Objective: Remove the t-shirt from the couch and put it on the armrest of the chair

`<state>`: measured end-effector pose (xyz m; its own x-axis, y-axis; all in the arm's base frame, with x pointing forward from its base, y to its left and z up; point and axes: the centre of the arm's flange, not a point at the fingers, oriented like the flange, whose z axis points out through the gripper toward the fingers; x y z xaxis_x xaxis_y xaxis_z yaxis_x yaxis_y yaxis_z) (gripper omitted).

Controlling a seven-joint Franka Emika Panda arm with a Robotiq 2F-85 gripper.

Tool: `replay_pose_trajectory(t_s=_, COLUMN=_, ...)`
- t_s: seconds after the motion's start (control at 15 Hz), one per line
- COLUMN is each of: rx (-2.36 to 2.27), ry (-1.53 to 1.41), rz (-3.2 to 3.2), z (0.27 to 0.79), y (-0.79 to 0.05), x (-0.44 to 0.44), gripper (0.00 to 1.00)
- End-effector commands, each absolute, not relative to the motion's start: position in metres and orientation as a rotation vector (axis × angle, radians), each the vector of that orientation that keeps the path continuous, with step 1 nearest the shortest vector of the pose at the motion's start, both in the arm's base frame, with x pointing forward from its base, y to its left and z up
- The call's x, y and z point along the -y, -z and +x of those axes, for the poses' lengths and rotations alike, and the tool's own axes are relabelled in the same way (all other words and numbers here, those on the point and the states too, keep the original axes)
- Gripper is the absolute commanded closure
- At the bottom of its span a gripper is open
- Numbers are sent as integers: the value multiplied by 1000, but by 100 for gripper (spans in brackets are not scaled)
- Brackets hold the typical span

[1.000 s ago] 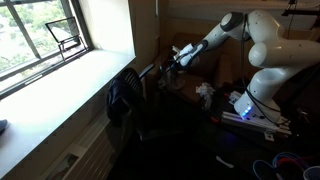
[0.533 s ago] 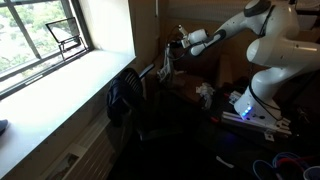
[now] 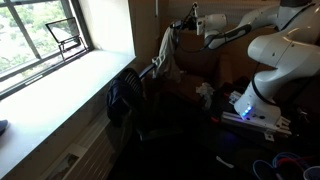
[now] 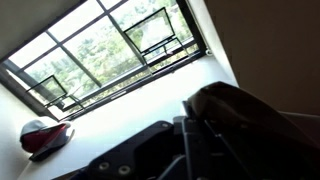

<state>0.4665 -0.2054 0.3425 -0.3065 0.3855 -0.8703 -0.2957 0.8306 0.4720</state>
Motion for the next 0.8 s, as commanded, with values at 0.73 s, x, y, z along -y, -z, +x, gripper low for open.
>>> replay_pose_trajectory(t_s=0.73, rx=-1921, ry=-790, rz=-273, z=439, y=-354, x=82, gripper=99)
